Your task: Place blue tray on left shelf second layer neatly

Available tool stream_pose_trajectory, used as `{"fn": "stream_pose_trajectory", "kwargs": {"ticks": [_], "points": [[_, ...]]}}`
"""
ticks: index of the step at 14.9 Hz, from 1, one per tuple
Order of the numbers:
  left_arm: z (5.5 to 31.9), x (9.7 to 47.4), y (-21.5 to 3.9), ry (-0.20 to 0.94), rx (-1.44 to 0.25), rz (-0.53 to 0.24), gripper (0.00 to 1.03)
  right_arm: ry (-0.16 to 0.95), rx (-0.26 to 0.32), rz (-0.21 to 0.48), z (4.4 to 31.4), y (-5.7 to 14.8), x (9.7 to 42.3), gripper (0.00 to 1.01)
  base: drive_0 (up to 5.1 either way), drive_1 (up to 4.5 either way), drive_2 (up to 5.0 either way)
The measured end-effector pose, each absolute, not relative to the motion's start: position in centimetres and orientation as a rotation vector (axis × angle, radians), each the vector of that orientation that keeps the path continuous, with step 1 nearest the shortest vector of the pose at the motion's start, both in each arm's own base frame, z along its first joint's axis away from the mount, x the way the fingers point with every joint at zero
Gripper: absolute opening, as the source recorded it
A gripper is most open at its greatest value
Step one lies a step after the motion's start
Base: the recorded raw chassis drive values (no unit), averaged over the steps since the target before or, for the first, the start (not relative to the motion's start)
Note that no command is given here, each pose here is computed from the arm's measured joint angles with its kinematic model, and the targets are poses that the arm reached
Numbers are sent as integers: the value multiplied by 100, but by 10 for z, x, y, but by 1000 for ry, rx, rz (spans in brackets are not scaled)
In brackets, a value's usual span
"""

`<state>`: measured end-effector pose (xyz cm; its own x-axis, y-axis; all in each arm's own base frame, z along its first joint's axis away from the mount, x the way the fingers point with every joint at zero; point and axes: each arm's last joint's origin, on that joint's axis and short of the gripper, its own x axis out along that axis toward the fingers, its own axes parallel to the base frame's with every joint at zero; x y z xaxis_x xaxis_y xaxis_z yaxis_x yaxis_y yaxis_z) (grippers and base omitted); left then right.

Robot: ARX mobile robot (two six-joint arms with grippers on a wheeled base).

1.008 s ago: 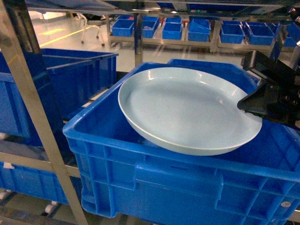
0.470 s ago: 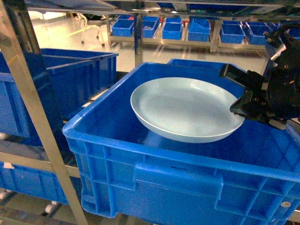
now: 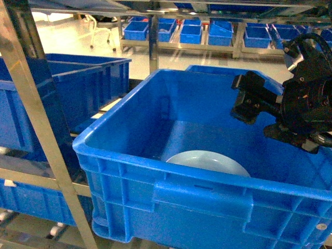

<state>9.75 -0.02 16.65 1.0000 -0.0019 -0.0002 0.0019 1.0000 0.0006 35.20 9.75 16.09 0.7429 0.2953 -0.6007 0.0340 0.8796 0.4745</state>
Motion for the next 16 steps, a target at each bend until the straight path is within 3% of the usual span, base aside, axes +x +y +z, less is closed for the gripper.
{"fn": "stream_pose_trajectory", "kwargs": {"ticks": [3, 16], "points": [[166, 98, 0, 0, 1, -2, 98, 722, 489, 169, 160, 96, 343, 100, 0, 0, 0], [166, 98, 0, 0, 1, -2, 98, 657, 471, 250, 165, 90, 319, 98, 0, 0, 0]]}}
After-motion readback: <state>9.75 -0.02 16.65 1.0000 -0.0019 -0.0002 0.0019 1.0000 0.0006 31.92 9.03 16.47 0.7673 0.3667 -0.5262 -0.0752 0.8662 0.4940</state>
